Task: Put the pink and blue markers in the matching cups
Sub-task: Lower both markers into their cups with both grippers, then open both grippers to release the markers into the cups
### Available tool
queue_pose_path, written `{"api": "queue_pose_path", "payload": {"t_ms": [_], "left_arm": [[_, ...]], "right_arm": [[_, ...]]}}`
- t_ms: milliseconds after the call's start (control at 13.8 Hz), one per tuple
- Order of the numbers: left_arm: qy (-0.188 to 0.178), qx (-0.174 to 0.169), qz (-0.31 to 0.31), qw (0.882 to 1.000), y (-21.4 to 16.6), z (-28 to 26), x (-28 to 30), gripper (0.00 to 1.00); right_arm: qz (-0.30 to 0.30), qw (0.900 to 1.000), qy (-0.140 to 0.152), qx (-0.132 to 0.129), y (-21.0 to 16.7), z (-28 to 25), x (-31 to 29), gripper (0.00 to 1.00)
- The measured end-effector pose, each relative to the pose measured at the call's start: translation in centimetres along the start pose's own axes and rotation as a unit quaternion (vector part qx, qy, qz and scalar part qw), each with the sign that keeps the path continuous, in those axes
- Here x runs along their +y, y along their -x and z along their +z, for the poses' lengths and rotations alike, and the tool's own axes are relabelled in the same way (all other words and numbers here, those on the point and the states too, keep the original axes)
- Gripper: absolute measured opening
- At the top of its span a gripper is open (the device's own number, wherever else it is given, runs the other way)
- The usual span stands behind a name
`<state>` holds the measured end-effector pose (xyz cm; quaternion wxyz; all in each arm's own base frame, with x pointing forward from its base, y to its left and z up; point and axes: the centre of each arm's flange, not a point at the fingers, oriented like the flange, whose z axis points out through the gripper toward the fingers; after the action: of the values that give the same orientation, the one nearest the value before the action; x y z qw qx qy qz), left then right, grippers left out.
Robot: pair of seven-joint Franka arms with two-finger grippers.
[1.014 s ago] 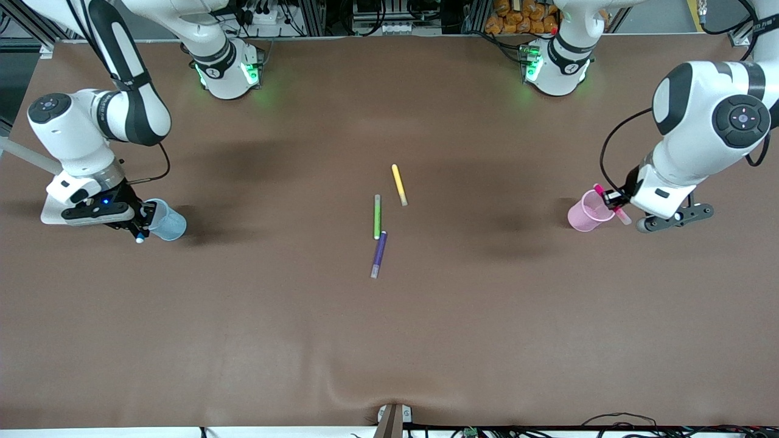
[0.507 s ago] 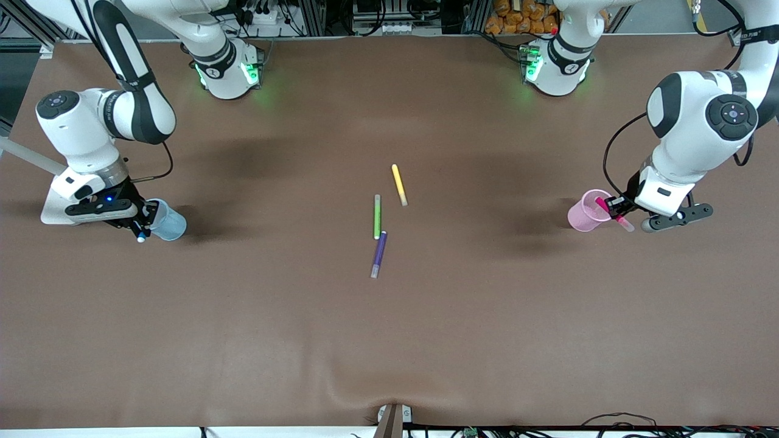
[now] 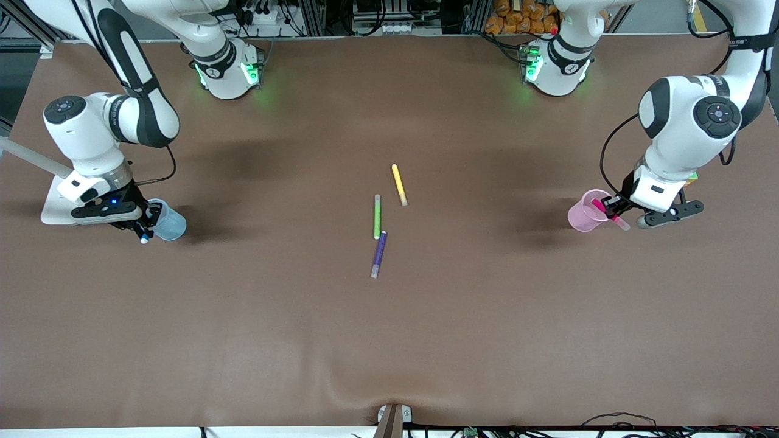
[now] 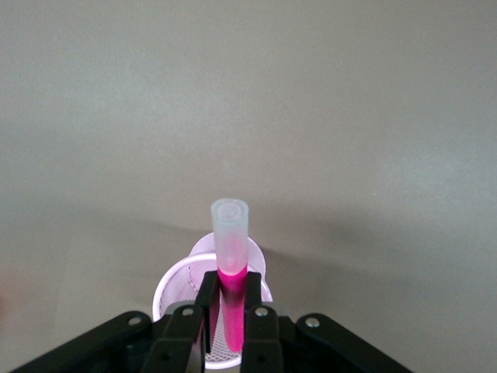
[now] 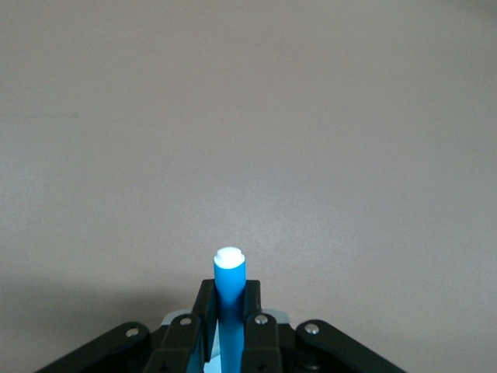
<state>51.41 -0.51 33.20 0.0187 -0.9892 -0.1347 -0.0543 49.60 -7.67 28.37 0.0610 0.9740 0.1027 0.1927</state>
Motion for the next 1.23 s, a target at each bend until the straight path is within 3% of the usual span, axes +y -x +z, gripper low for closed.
{"api": "queue_pose_path", "payload": {"t_ms": [72, 145, 652, 870, 1087, 1232], "left_arm": [[0.0, -0.001, -0.002, 1.0, 0.1, 0.3, -0.3, 0.17], [0.0, -0.001, -0.005, 1.0, 0.2, 0.5, -0.6, 0.17], [0.007, 0.014, -0.006, 1.0, 1.2, 1.7, -1.0, 0.17], [0.006, 0.008, -0.007, 1.0, 1.7, 2.4, -1.2, 0.17], [0.005, 0.005, -0.015, 1.0, 1.7, 3.1, -2.0, 0.17], [0.005, 0.004, -0.016, 1.0, 1.7, 3.3, -2.1, 0.32]], "right_arm": [[0.0, 1.0, 0.0, -0.001, 0.0, 0.1, 0.0, 0.18], [0.0, 1.0, 0.0, -0.001, 0.1, 0.1, 0.0, 0.24], [0.001, 1.0, 0.002, 0.004, -0.4, -0.1, 0.2, 0.98], [0.005, 0.999, -0.015, -0.029, -2.4, -0.8, 0.8, 1.0], [0.046, 0.995, -0.059, -0.067, -6.7, -3.3, 2.1, 1.0], [0.053, 0.99, -0.089, -0.095, -9.5, -5.7, 2.8, 1.0]]}}
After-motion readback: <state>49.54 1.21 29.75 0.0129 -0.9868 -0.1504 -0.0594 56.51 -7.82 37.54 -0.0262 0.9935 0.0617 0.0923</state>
